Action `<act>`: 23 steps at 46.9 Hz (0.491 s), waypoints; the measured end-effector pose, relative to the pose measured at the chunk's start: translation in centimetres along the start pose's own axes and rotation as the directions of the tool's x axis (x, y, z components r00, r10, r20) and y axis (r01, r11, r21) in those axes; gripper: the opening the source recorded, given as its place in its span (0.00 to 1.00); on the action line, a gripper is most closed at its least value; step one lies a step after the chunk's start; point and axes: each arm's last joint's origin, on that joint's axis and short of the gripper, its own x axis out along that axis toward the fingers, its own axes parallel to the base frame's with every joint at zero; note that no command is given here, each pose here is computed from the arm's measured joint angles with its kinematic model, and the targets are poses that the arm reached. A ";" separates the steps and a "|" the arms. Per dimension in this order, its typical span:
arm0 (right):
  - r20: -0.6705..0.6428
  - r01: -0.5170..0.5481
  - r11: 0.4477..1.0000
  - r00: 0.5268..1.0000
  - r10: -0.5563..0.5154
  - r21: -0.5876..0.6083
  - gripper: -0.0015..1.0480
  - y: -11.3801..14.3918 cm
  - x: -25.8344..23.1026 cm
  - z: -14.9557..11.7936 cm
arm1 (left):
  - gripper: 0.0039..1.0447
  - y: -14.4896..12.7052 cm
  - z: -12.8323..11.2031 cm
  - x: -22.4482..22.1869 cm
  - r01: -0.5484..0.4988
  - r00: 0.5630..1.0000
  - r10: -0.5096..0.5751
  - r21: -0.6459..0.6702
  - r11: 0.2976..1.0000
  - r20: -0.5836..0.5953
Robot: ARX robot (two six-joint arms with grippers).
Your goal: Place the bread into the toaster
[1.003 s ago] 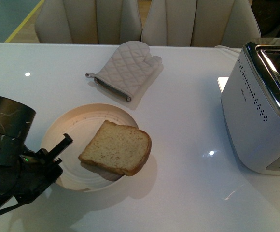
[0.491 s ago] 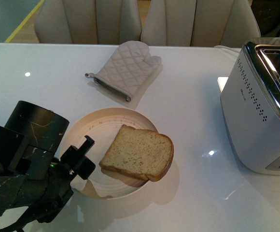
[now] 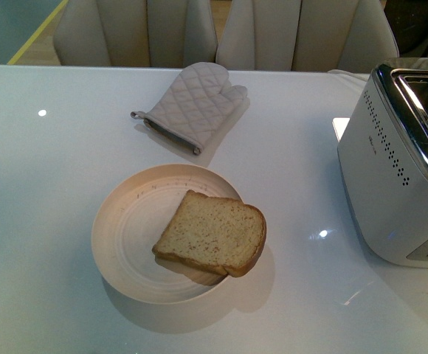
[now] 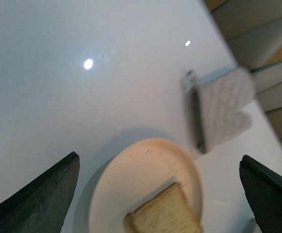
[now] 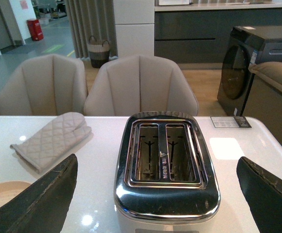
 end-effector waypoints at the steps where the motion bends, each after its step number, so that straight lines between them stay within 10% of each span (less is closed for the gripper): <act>1: 0.000 0.000 1.000 1.000 0.000 0.000 0.92 0.0 0.0 0.0 | 0.89 -0.3 0.6 -0.8 0.080 0.996 -0.082 0.037 0.996 0.047; 4: 0.000 0.000 1.000 1.000 0.000 0.000 0.92 0.0 0.0 0.0 | 0.76 -0.6 2.2 -4.3 0.275 0.906 -0.348 0.290 0.917 0.239; 10: 0.000 0.000 1.000 1.000 0.000 0.000 0.92 0.0 0.0 0.0 | 0.57 -0.1 3.2 -7.5 0.213 0.806 -0.475 0.574 0.790 0.354; 23: 0.000 0.000 1.000 1.000 0.000 0.000 0.92 0.0 0.0 0.0 | 0.05 3.4 1.8 -8.5 0.079 0.819 -0.459 0.727 0.682 0.343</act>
